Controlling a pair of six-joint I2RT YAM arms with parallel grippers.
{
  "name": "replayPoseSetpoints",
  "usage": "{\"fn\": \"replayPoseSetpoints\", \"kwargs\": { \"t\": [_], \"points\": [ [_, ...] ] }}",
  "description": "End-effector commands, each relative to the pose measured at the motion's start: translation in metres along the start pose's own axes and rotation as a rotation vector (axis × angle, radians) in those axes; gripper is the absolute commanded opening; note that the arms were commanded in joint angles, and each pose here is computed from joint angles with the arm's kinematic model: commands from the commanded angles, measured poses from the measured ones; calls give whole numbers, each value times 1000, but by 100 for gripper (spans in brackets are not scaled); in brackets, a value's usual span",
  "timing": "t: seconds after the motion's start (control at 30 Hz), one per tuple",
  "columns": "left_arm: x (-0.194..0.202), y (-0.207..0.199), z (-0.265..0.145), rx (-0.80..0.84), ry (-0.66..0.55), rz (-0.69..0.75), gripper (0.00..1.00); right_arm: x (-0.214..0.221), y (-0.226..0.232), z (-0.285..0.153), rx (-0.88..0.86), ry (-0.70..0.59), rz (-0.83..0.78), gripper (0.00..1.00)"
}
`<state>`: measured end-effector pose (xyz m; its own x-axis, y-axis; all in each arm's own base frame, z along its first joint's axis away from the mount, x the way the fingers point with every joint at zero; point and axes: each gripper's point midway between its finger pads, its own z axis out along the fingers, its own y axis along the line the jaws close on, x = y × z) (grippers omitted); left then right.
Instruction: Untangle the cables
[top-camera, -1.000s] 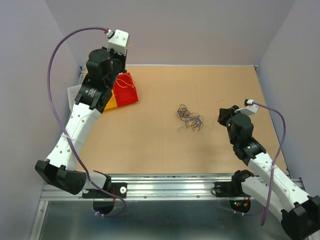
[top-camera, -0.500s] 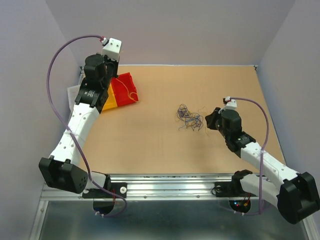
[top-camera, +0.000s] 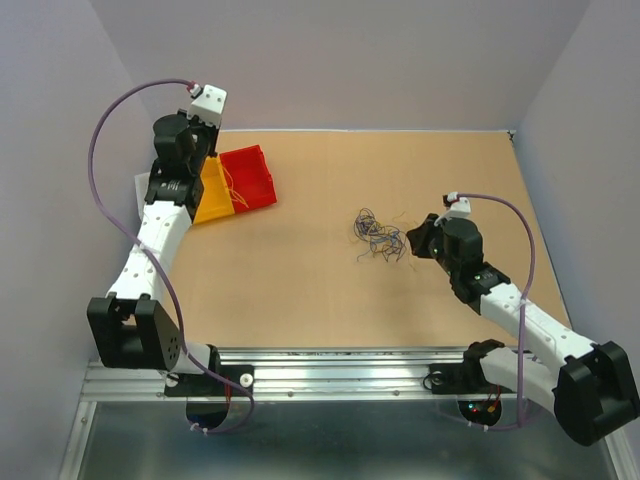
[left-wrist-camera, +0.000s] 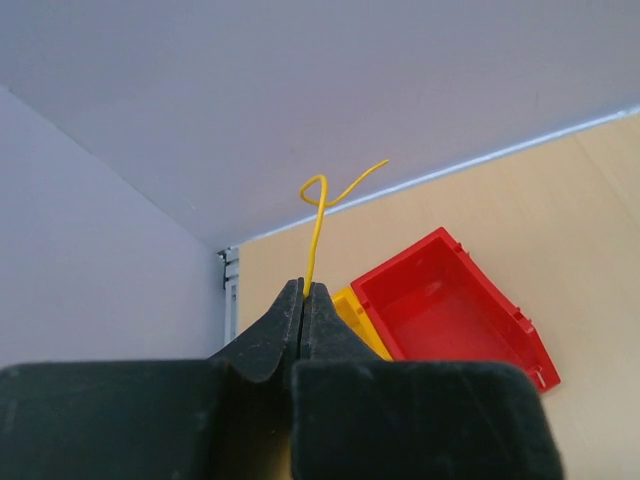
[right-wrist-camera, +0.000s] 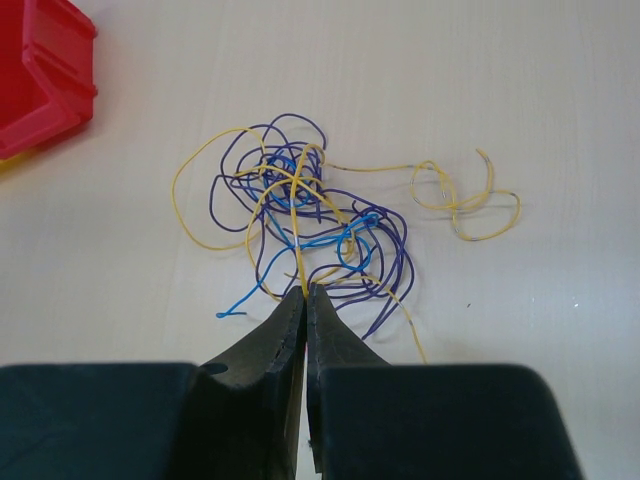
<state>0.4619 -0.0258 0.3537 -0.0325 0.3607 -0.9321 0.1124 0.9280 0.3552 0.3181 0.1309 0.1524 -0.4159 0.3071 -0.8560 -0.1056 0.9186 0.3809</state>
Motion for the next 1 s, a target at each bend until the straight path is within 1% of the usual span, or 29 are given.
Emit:
{"fn": "replayPoseSetpoints", "kwargs": {
  "t": [0.0, 0.03, 0.1, 0.13, 0.17, 0.23, 0.3, 0.33, 0.37, 0.4, 0.43, 0.5, 0.6, 0.63, 0.67, 0.7, 0.73, 0.8, 0.83, 0.93, 0.97],
  "points": [
    [-16, 2, 24, 21, -65, 7, 0, -34, 19, 3, -59, -84, -8, 7],
    [-21, 6, 28, 14, -73, 9, 0, -33, 19, 4, -59, -81, -8, 7],
    [-19, 5, 37, 21, -68, 9, 0, -32, 18, 5, -54, -77, -10, 7],
    [-11, 1, 45, 41, -52, 4, 0, -31, 18, 6, -54, -73, -11, 7],
    [-18, 0, 50, 50, -67, 0, 0, -31, 17, 6, -52, -74, -11, 7],
    [-17, -10, 62, 103, -73, -17, 0, -31, 18, 7, -54, -71, -12, 7],
    [-19, -12, 71, 112, -79, -32, 0, -30, 19, 8, -59, -69, -11, 7],
    [-7, -17, 83, 119, -47, -41, 0, -30, 19, 8, -58, -69, -13, 7],
    [-17, -12, 88, 105, -65, -48, 0, -29, 18, 8, -56, -68, -13, 7],
    [-4, -16, 99, 111, -35, -52, 0, -29, 18, 8, -58, -68, -13, 6],
    [-1, -17, 103, 112, -29, -50, 0, -30, 18, 8, -58, -69, -14, 6],
    [8, -23, 109, 136, -17, -41, 0, -30, 18, 7, -58, -71, -16, 7],
    [34, -34, 116, 153, 14, -47, 0, -30, 18, 6, -60, -73, -18, 7],
    [38, -35, 118, 146, 4, -46, 0, -30, 18, 6, -60, -73, -18, 7],
    [56, -42, 118, 157, 32, -46, 0, -30, 18, 5, -62, -74, -20, 7],
    [64, -44, 118, 159, 39, -42, 0, -30, 18, 5, -61, -75, -21, 7],
    [82, -51, 119, 169, 64, -41, 0, -30, 18, 5, -62, -74, -21, 7],
    [101, -59, 119, 175, 94, -34, 0, -29, 18, 5, -62, -74, -21, 7],
    [118, -62, 118, 171, 120, -25, 0, -30, 18, 4, -63, -76, -21, 7],
    [139, -63, 117, 154, 148, -8, 0, -30, 18, 4, -63, -77, -21, 7],
    [151, -66, 114, 158, 171, 8, 0, -31, 19, 3, -68, -78, -21, 7]
  ]
}}
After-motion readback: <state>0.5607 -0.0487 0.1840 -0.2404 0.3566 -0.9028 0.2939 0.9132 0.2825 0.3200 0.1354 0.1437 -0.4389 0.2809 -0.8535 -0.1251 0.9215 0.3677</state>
